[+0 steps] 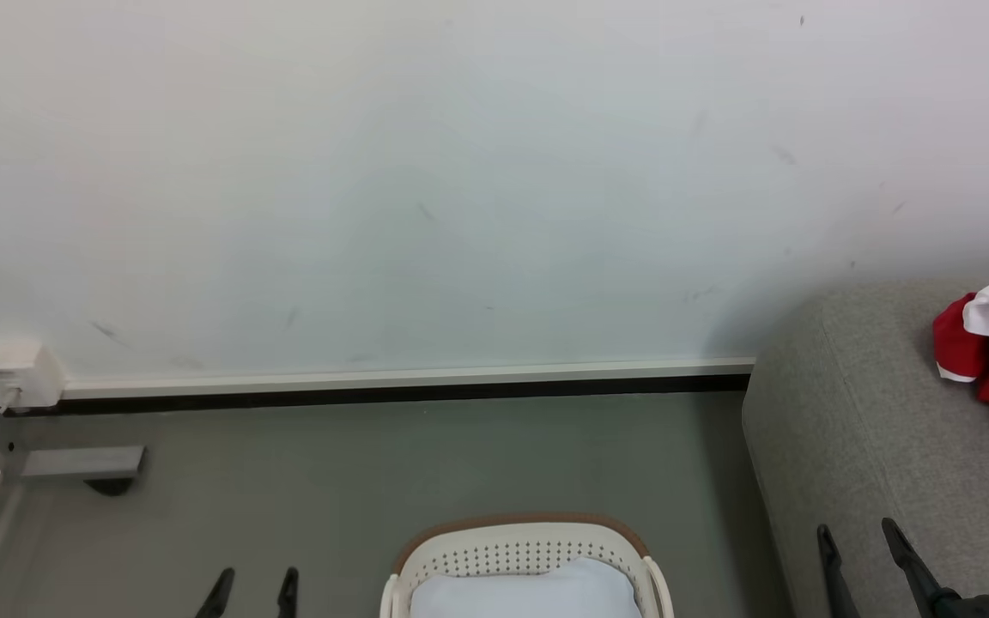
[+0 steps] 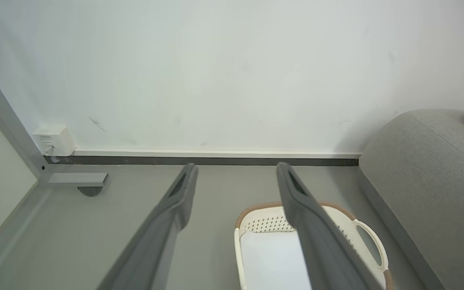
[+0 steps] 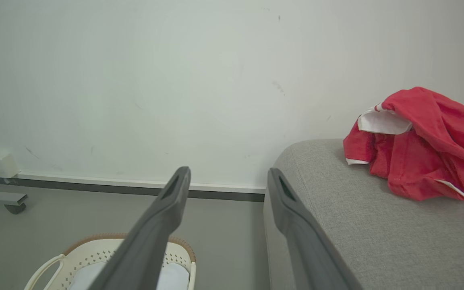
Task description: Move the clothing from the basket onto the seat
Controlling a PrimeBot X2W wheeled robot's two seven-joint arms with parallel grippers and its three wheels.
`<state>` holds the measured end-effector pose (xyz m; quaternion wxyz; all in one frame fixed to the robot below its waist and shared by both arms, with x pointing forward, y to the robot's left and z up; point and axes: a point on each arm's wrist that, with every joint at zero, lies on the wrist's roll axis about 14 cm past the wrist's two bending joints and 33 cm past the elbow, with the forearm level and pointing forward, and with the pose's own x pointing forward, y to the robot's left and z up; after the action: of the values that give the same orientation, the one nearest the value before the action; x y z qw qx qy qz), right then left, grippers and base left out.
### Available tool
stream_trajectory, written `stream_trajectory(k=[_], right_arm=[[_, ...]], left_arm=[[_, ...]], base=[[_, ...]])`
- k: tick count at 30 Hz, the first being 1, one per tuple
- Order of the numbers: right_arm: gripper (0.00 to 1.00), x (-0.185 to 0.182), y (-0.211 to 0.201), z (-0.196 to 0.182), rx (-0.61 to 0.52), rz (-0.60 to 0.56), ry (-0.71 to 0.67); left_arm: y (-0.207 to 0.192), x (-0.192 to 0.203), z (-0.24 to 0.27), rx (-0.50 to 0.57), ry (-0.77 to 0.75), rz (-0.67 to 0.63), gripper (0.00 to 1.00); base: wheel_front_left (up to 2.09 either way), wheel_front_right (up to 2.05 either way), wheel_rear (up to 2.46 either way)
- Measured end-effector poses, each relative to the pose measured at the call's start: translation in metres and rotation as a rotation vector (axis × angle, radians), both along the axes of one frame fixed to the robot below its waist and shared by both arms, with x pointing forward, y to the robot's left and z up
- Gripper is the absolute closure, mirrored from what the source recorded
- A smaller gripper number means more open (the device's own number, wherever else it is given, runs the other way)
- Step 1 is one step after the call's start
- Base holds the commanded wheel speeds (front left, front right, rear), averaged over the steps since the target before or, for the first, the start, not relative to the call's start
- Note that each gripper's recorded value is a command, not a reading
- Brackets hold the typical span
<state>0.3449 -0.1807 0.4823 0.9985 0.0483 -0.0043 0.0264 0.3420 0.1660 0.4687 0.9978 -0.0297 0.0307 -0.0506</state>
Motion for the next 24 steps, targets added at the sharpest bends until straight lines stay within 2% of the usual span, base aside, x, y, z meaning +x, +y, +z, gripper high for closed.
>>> stream_trajectory(k=[24], right_arm=[[0.0, -0.006, 0.013, -0.016, 0.027, 0.036, 0.05]], left_arm=[[0.012, -0.007, 0.003, -0.018, -0.032, 0.053, 0.0]], base=[[0.0, 0.0, 0.0]])
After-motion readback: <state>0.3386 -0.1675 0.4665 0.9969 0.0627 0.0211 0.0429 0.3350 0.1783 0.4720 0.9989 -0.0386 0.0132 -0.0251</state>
